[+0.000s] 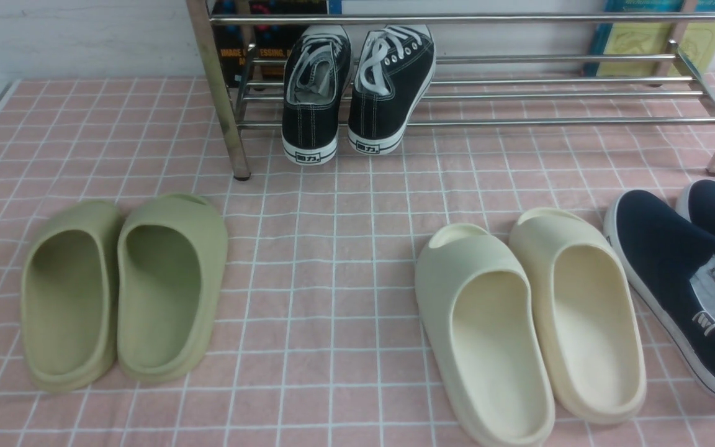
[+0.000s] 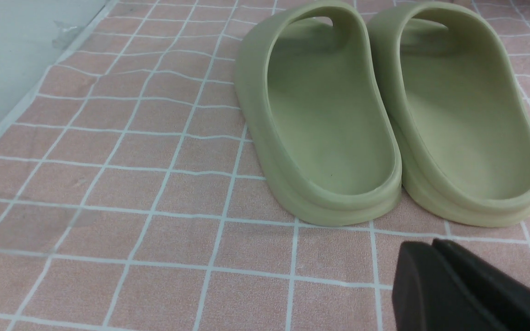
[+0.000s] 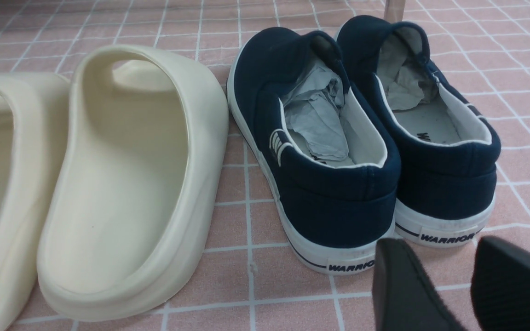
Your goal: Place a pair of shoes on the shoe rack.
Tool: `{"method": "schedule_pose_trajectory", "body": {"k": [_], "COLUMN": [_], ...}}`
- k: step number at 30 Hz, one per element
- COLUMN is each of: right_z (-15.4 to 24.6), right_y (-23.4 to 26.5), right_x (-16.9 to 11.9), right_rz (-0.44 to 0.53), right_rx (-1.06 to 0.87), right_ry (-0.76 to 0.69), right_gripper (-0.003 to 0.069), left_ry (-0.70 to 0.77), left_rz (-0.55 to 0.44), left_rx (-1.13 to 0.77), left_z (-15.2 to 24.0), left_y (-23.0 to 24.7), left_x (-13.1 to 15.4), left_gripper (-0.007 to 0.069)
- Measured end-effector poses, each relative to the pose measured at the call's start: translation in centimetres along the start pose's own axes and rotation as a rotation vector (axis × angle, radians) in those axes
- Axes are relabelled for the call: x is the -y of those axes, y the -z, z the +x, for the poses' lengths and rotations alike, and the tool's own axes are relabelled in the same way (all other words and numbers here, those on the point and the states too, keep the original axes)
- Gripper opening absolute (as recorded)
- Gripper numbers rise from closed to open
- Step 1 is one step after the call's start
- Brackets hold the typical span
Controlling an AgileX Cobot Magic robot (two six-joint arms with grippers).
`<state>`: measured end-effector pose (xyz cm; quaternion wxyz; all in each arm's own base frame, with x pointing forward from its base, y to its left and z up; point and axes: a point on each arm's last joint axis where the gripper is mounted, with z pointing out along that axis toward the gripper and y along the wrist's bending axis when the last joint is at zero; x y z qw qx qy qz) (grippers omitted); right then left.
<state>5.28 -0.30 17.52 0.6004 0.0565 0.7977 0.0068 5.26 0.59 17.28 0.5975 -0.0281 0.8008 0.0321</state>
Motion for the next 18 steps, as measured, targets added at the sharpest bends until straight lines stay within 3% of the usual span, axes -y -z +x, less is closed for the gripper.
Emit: {"method": "schedule_pose_trajectory", "body": {"k": [18], "right_z": [0.0], "right_y": [0.0], "right_x": [0.0], "right_rz": [0.0], "right_rx": [0.0], "right_ry": [0.0], "right_gripper": [0.0243], "left_ry": [-0.001], "left_rz": [0.0], "left_rx": [0.001], "left_z": [-0.03], "left_y": [0.01], "left_x": [0.0], "left_gripper": [0.006]}}
